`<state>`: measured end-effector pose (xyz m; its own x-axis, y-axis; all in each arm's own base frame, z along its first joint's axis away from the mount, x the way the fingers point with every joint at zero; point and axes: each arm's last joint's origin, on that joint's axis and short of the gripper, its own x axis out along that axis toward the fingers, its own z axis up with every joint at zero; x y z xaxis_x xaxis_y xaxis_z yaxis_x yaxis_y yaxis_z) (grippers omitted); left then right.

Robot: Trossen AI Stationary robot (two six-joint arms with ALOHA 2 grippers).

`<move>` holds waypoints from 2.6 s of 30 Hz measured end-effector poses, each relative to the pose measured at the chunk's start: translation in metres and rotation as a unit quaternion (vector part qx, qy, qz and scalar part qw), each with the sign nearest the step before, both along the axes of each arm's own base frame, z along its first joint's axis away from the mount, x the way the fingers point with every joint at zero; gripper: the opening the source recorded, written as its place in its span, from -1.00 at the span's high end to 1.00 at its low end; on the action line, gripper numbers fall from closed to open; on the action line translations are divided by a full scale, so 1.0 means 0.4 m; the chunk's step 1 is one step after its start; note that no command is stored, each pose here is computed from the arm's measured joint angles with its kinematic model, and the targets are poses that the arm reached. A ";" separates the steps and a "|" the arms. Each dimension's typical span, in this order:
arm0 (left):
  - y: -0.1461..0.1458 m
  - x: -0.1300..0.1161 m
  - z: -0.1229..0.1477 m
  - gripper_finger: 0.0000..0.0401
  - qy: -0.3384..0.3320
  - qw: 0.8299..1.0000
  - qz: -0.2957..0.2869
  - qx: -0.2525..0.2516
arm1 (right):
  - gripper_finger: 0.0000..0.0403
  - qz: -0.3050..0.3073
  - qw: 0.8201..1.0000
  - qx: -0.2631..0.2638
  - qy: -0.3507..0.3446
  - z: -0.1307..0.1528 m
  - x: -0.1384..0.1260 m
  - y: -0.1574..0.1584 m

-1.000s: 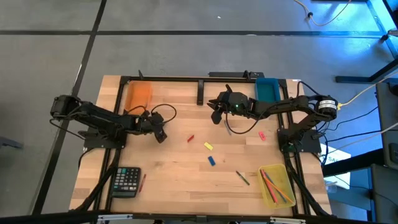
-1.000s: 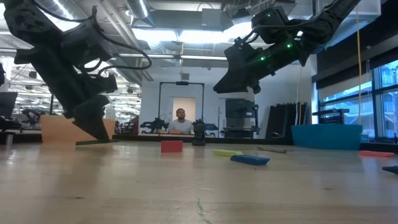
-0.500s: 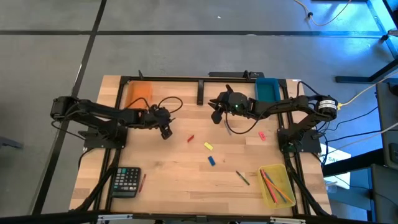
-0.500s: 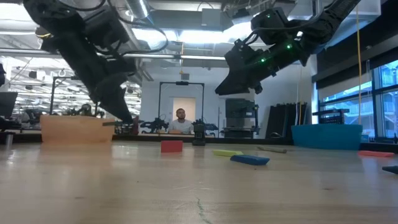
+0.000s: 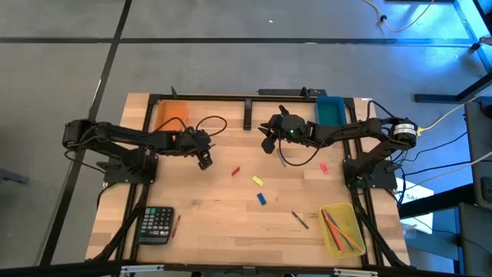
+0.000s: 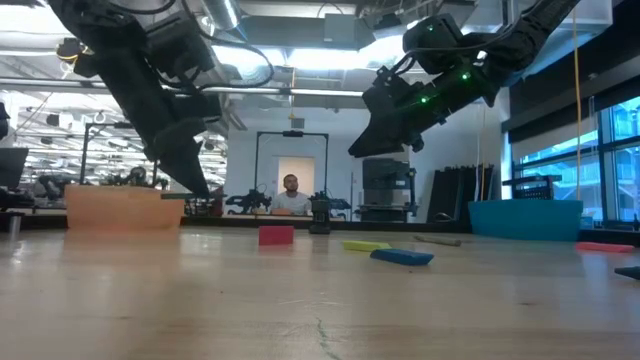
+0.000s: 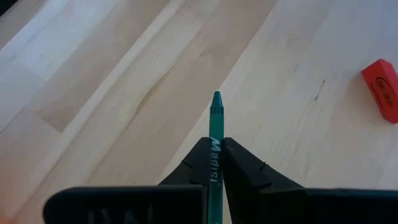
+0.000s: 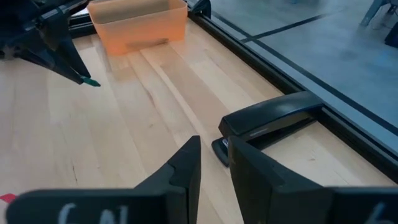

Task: Sort crayons/erasers/pens/pencils in bins
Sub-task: Put the top green crayon into the orange bin, then put the red crayon into the orange bin

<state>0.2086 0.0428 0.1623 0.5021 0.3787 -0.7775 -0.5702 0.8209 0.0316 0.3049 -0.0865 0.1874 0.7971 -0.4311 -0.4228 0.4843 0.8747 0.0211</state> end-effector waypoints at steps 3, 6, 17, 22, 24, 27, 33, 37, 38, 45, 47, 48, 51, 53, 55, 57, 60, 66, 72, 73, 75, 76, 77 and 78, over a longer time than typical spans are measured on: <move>0.002 -0.002 -0.001 0.91 0.003 1.000 0.002 0.000 | 0.58 0.000 1.000 0.000 0.000 0.000 0.000 0.000; 0.001 -0.002 -0.001 0.91 0.004 1.000 0.001 0.000 | 0.58 0.000 1.000 0.000 0.000 0.000 0.000 0.000; 0.010 -0.050 0.063 0.91 -0.035 0.999 0.023 0.014 | 0.58 -0.001 1.000 0.000 0.000 0.000 0.000 0.000; 0.026 -0.102 0.096 0.91 -0.030 0.995 0.079 0.058 | 0.58 -0.001 1.000 0.001 -0.001 0.000 0.000 0.000; 0.034 -0.137 0.102 0.91 -0.008 0.988 0.129 0.079 | 0.58 -0.001 1.000 0.004 -0.001 0.000 0.001 0.003; 0.047 -0.183 0.114 0.91 0.000 0.973 0.207 0.099 | 0.58 0.002 1.000 0.001 0.001 -0.001 0.001 0.004; 0.071 -0.227 0.135 0.91 -0.019 0.948 0.291 0.130 | 0.58 0.006 1.000 -0.011 -0.009 0.006 0.004 0.004; 0.092 -0.247 0.142 0.91 -0.016 0.907 0.376 0.191 | 0.58 0.007 1.000 -0.015 -0.011 0.007 0.005 0.003; 0.098 -0.249 0.143 0.91 -0.016 0.899 0.390 0.198 | 0.58 0.007 1.000 -0.015 -0.012 0.008 0.005 0.003; 0.134 -0.252 0.102 0.79 -0.026 0.883 0.425 0.199 | 0.58 0.008 1.000 -0.015 -0.012 0.008 0.005 0.004; 0.141 -0.254 0.085 0.71 -0.032 0.883 0.428 0.188 | 0.58 0.008 1.000 -0.015 -0.011 0.007 0.005 0.004; 0.143 -0.257 0.079 0.67 -0.033 0.883 0.430 0.183 | 0.58 0.008 1.000 -0.014 -0.012 0.007 0.005 0.004; 0.148 -0.266 0.064 0.55 -0.034 0.880 0.442 0.172 | 0.58 0.014 1.000 -0.012 -0.010 0.007 0.006 0.009; 0.151 -0.271 0.059 0.48 -0.033 0.878 0.448 0.166 | 0.58 0.016 1.000 -0.011 -0.009 0.006 0.007 0.013; 0.153 -0.273 0.059 0.44 -0.033 0.878 0.448 0.163 | 0.58 0.019 1.000 -0.011 -0.009 0.006 0.008 0.017; 0.153 -0.270 0.058 0.42 -0.029 0.890 0.428 0.155 | 0.58 0.020 1.000 -0.009 -0.010 0.006 0.008 0.020; 0.153 -0.256 0.065 0.43 -0.026 0.925 0.357 0.127 | 0.58 0.016 1.000 0.000 -0.014 0.006 0.009 0.021; 0.109 -0.206 0.074 0.43 -0.091 0.987 0.129 -0.017 | 0.58 0.009 0.999 0.022 -0.025 0.006 0.010 0.026; 0.007 -0.186 0.044 0.46 -0.058 0.977 0.089 -0.184 | 0.58 0.022 0.999 0.033 -0.030 0.006 0.016 0.054; -0.015 -0.187 0.038 0.46 -0.042 0.974 0.088 -0.206 | 0.58 0.026 0.999 0.033 -0.031 0.006 0.018 0.060; -0.060 -0.185 0.032 0.46 -0.025 0.963 0.090 -0.253 | 0.58 0.032 0.998 0.032 -0.032 0.007 0.020 0.071; -0.083 -0.182 0.033 0.46 -0.024 0.957 0.087 -0.275 | 0.58 0.033 0.999 0.030 -0.031 0.007 0.021 0.077; -0.108 -0.179 0.034 0.46 -0.024 0.952 0.079 -0.294 | 0.58 0.031 0.999 0.027 -0.031 0.007 0.022 0.082; -0.131 -0.178 0.035 0.46 -0.024 0.947 0.075 -0.311 | 0.58 0.028 0.999 0.024 -0.030 0.007 0.022 0.085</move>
<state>0.1372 -0.0097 0.1763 0.5189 -0.0754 -0.8515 -0.6704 0.5821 -0.4601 0.3138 -0.0525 0.1901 0.8441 -0.3653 -0.3926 0.4307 0.8979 0.0907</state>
